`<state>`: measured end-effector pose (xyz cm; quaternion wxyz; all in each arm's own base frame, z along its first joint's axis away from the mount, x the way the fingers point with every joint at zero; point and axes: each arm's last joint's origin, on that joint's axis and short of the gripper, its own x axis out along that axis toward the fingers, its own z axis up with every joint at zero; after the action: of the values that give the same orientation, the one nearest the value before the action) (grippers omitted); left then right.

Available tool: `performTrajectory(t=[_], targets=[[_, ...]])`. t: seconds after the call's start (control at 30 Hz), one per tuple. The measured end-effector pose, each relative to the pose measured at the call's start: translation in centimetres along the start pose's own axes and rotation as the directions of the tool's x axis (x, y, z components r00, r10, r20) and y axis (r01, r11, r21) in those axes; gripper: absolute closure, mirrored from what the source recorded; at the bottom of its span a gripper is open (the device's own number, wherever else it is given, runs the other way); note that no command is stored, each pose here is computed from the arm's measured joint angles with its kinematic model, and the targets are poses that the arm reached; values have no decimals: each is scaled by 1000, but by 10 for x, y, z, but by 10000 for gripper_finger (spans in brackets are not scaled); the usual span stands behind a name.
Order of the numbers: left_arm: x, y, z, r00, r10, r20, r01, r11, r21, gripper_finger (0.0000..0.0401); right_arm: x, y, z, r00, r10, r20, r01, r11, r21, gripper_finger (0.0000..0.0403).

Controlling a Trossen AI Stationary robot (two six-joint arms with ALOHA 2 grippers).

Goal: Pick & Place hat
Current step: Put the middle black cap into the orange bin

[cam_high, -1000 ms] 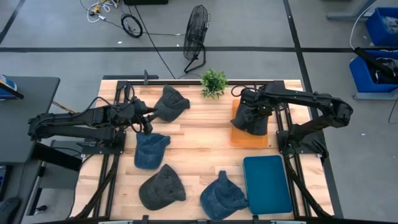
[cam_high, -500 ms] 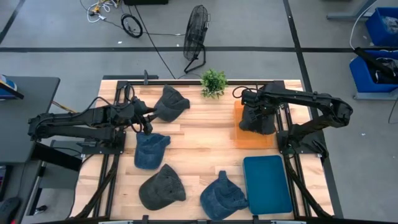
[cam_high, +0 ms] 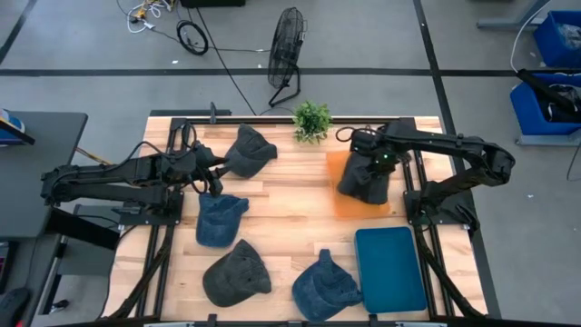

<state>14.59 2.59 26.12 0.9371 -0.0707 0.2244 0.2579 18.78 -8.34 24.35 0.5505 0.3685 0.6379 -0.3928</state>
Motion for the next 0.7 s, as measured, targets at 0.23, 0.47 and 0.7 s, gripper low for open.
performTrajectory(t=[0.23, 0.47, 0.7], targets=[[0, 0, 0, 1000, 0, 0, 0, 1000, 0, 268, 0, 4, -1, 999, 40, -16, -43, 980, -195, 399], [0, 0, 0, 1000, 0, 0, 0, 1000, 0, 268, -1, 12, 5, 989, 140, 37, -118, 928, -354, 399], [0, 0, 0, 1000, 0, 0, 0, 1000, 0, 268, -1, 13, 5, 983, 181, 7, -168, 923, -347, 399]])
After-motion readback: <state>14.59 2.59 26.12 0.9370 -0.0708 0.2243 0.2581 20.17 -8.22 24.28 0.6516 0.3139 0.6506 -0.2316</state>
